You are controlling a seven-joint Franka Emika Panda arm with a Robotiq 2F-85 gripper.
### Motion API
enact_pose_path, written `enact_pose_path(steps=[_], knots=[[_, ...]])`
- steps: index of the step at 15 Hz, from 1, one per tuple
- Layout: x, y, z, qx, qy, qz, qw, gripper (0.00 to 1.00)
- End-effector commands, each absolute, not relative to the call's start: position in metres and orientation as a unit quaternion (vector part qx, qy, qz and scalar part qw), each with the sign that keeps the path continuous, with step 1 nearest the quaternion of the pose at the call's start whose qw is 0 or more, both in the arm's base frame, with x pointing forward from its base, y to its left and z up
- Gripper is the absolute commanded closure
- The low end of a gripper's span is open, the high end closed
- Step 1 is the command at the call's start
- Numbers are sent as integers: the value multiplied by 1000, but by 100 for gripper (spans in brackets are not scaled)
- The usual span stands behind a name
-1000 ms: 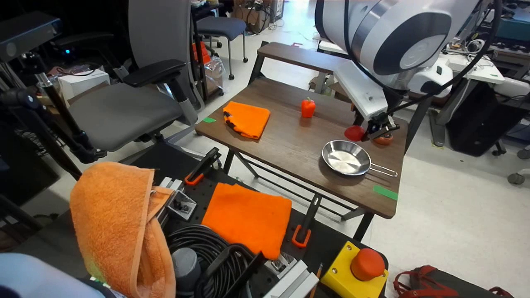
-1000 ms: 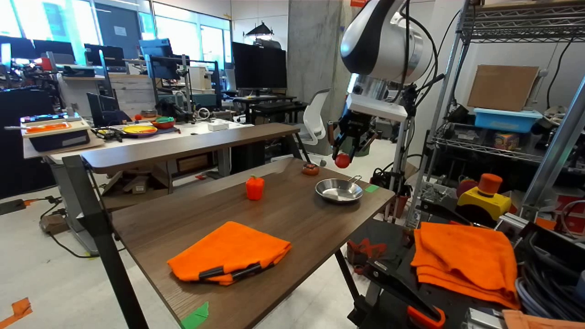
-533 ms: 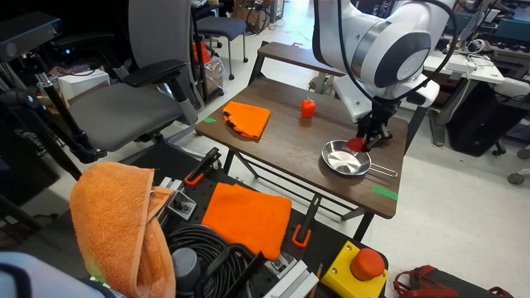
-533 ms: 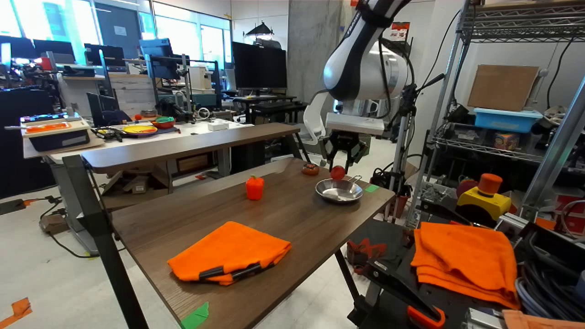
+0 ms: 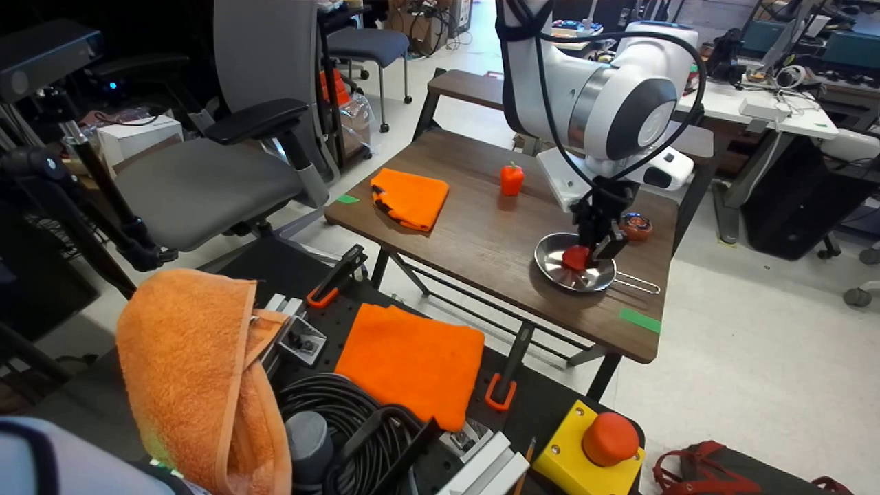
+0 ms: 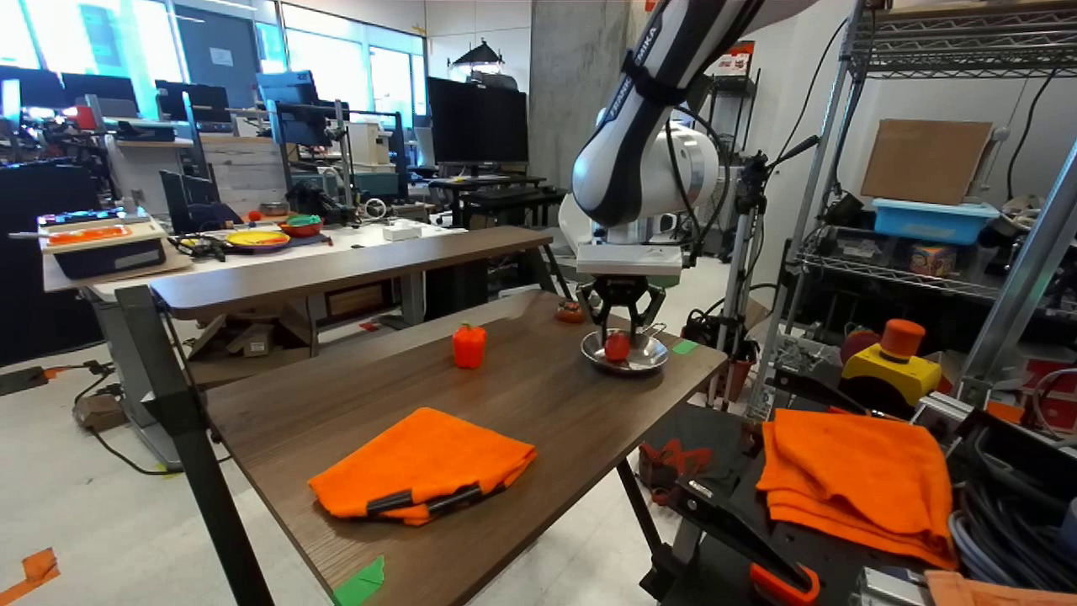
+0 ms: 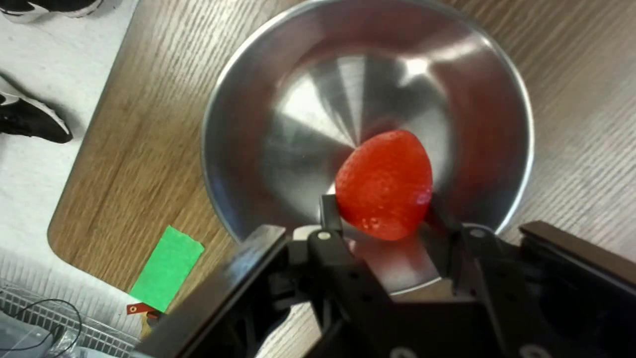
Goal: Put the orange ball onto the metal plate
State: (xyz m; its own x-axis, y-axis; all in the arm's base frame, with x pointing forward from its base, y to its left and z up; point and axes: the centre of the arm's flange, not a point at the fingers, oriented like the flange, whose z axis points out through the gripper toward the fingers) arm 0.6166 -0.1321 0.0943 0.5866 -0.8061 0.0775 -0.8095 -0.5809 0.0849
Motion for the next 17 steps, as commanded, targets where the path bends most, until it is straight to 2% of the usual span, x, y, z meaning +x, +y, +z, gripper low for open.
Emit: enact_pose_path(steps=[1,5,6,9,12,13,17], knots=[[634,-131,94,881,-468,24,68,31],[610,-120,135,896,-442,26,39,4],[601,-117,149,903,-428,22,33,0],[573,-110,192,923,-384,30,-6,0],[549,-105,237,927,-367,32,-76,0],[586,-104,200,925,-376,36,-26,0],[563,-103,235,927,-369,43,-57,0]])
